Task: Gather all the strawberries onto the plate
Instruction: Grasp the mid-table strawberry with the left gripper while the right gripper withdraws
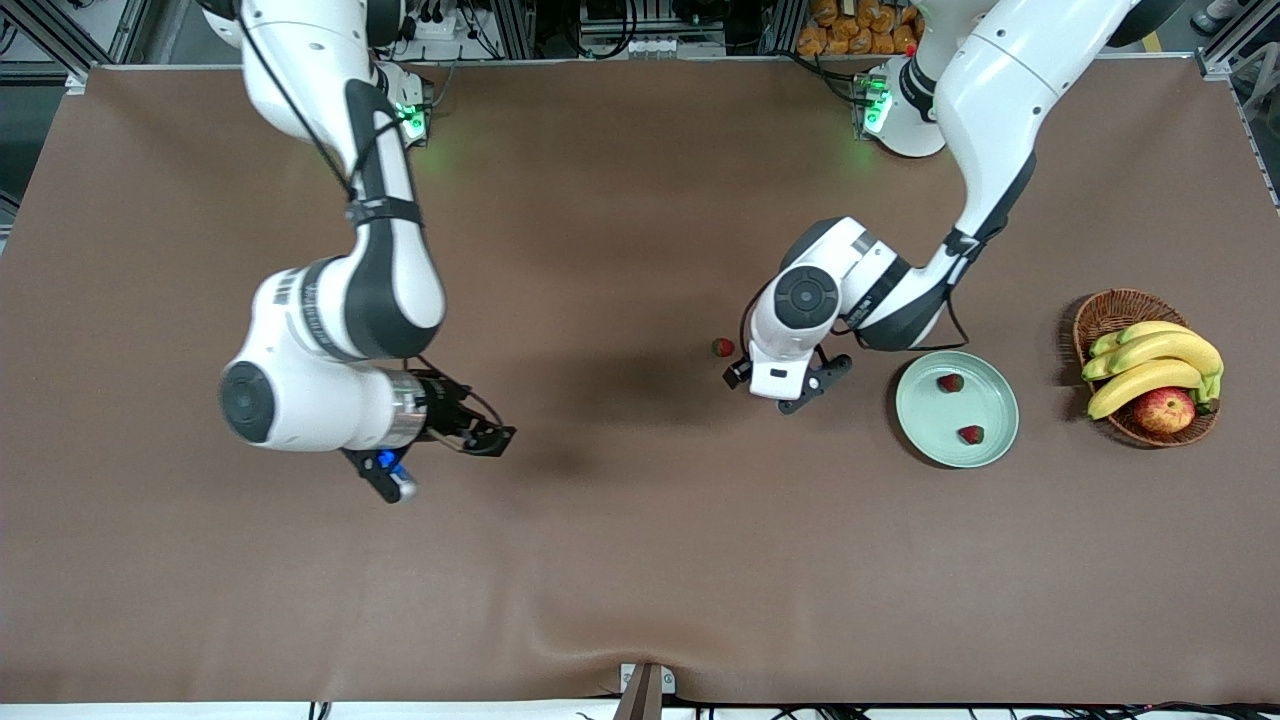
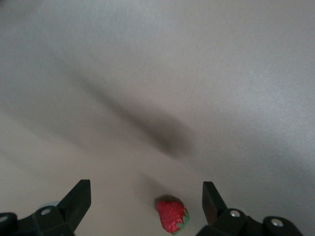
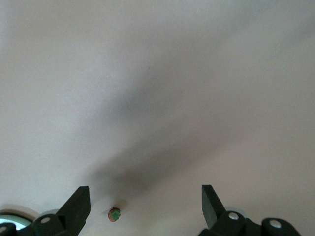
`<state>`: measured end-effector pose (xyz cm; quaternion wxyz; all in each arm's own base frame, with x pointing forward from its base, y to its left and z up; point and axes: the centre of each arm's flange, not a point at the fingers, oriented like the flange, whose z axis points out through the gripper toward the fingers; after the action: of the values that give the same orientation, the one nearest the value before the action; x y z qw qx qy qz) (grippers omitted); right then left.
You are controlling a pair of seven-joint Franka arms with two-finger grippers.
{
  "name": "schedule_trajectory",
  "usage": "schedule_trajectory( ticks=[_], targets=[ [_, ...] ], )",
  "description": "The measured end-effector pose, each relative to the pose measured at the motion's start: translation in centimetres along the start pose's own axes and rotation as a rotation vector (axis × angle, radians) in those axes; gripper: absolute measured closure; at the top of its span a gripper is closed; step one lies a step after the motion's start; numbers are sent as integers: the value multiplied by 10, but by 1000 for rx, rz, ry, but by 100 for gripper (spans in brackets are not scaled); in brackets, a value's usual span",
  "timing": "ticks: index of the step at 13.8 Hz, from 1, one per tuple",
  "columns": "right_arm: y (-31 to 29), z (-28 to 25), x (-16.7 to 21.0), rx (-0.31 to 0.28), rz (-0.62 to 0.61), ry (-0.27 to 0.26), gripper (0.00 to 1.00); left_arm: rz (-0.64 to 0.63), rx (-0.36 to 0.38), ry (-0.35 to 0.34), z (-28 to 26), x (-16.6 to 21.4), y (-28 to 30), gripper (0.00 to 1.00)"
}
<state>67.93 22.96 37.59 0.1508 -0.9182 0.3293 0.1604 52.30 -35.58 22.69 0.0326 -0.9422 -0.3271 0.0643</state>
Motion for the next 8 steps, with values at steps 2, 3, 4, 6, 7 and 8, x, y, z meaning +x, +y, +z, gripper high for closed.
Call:
schedule_trajectory(
  ticks=[2, 3, 4, 6, 7, 8],
  targets=[
    [27, -34, 30, 39, -32, -12, 0, -62, 9, -4, 6, -14, 4, 0],
    [43, -51, 45, 54, -45, -20, 0, -108, 15, -7, 11, -21, 6, 0],
    [62, -67, 59, 55, -62, -18, 0, -153, 22, -10, 15, -26, 7, 3],
    [94, -96, 78, 4, -122, 18, 0, -229, 34, -13, 24, -37, 10, 3],
    [105, -107, 81, -35, -161, 43, 0, -260, 37, -13, 27, -41, 11, 7],
    [111, -116, 81, -72, -201, 62, 0, -285, 39, -14, 28, -44, 12, 7]
  ],
)
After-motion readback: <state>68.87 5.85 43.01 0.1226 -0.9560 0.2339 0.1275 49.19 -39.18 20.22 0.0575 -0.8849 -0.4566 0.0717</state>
